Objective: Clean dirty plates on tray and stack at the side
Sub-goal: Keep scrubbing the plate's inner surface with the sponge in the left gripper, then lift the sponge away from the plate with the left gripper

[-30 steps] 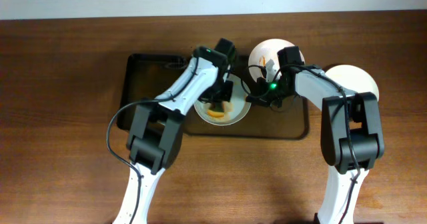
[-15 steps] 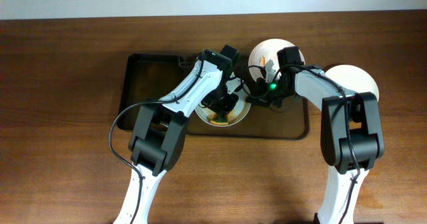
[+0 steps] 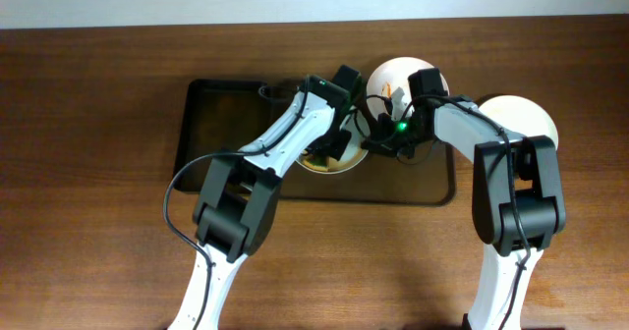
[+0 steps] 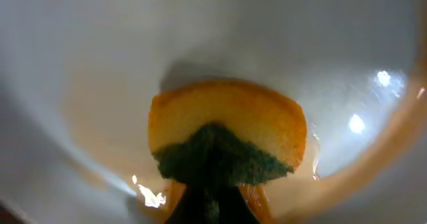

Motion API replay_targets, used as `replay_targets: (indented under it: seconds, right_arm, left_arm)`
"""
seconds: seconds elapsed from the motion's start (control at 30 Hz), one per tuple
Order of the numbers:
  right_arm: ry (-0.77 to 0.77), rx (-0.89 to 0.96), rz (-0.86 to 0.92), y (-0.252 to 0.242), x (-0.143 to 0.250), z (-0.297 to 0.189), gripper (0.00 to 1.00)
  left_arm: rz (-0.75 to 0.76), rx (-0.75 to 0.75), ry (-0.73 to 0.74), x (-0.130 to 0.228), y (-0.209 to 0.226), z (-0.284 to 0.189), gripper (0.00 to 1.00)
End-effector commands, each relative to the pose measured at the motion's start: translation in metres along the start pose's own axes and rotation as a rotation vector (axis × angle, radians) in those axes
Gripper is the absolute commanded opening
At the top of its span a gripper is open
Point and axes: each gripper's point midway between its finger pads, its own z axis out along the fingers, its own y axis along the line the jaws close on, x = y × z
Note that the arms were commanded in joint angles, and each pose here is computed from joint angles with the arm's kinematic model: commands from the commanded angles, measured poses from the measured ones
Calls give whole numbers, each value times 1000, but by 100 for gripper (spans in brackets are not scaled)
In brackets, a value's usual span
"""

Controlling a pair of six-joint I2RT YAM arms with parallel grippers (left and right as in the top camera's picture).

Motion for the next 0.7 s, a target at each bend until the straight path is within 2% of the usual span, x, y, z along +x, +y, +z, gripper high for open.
replay_targets:
  seconds: [0.0,0.27,0.37,0.47,0.57,0.67]
  right_arm:
    - [31,69,20,-23,9,14,4]
    - [31,69,19,-22,9,14,4]
    - [31,69,19,-22,9,14,4]
    - [30,69,19,-23,9,14,4]
    - [30,69,18,-22,9,14,5]
    - [25,66,14,-22,8,14,15]
  left_arm:
    - [-112,-258,-30,-5,51,22,0]
    - [-193,-475,-263,-53,88,1,0]
    - [-226,-505,-354,-73,94,-14,0]
    - [-222,-386,-366,-85,80,-44,0]
    - [-223,-124,-380,-96,61,-100,0]
    - [-232,-20,-399,-94,65,-144,0]
